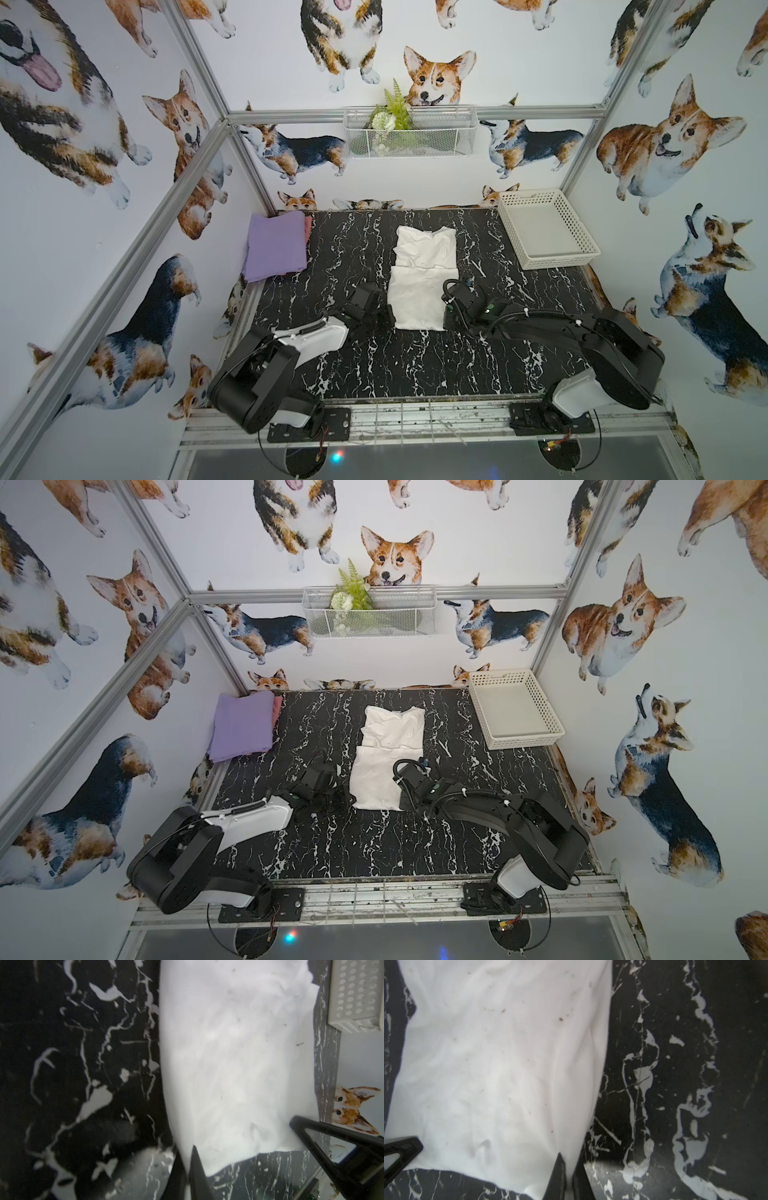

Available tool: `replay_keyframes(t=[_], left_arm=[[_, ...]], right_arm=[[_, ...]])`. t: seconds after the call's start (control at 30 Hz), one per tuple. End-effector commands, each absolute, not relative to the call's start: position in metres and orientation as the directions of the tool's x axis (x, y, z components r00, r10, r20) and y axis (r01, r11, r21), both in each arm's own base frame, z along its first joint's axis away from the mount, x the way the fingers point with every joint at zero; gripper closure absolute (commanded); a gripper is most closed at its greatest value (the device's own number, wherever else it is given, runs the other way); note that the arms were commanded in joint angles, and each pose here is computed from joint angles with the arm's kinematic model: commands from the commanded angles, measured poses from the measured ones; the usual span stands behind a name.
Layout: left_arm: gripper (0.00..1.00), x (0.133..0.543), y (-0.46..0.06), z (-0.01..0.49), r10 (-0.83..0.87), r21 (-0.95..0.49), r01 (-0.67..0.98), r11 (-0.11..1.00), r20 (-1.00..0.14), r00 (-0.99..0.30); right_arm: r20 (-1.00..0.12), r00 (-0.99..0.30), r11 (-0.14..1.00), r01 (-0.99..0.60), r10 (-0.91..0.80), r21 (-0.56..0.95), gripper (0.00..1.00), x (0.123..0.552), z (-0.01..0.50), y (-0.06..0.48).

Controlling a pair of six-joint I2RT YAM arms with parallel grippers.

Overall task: Fold and stack t-shirts
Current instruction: Fold the T-shirt.

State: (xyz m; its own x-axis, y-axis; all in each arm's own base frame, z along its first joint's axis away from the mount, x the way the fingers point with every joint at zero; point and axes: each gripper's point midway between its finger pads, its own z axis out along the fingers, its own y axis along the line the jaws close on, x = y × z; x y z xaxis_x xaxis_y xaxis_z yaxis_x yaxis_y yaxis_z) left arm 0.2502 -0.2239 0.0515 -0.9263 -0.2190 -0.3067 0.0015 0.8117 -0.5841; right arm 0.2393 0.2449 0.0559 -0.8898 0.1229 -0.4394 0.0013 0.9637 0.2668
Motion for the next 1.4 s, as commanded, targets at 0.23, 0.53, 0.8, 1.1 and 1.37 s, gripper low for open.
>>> replay_keyframes(t=[0.23,0.53,0.8,1.1,1.37], left_arm=[[0.98,0.127,-0.184,0.103,-0.196,-0.394,-0.075,0.916,-0.279,-0.940],[0.97,0.126,-0.190,0.155,-0.169,-0.323,-0.004,0.946,-0.484,-0.859],[0.96,0.193,-0.205,0.200,-0.131,-0.246,0.039,0.968,-0.634,-0.762],[0.96,0.248,-0.215,0.165,-0.150,-0.256,0.008,0.967,-0.593,-0.791],[0.95,0.294,-0.218,0.133,-0.177,-0.263,-0.028,0.964,-0.561,-0.809]], right_arm=[[-0.404,-0.915,0.984,-0.091,-0.022,0.153,1.00,0.124,0.095,0.232],[-0.580,-0.813,0.981,-0.150,-0.053,0.120,1.00,0.122,0.144,0.247],[-0.648,-0.762,0.988,-0.109,-0.014,0.107,1.00,0.200,0.145,0.249],[-0.658,-0.753,0.992,-0.098,-0.022,0.078,1.00,0.272,0.137,0.251],[-0.630,-0.777,0.994,-0.076,-0.011,0.077,1.00,0.315,0.111,0.252]])
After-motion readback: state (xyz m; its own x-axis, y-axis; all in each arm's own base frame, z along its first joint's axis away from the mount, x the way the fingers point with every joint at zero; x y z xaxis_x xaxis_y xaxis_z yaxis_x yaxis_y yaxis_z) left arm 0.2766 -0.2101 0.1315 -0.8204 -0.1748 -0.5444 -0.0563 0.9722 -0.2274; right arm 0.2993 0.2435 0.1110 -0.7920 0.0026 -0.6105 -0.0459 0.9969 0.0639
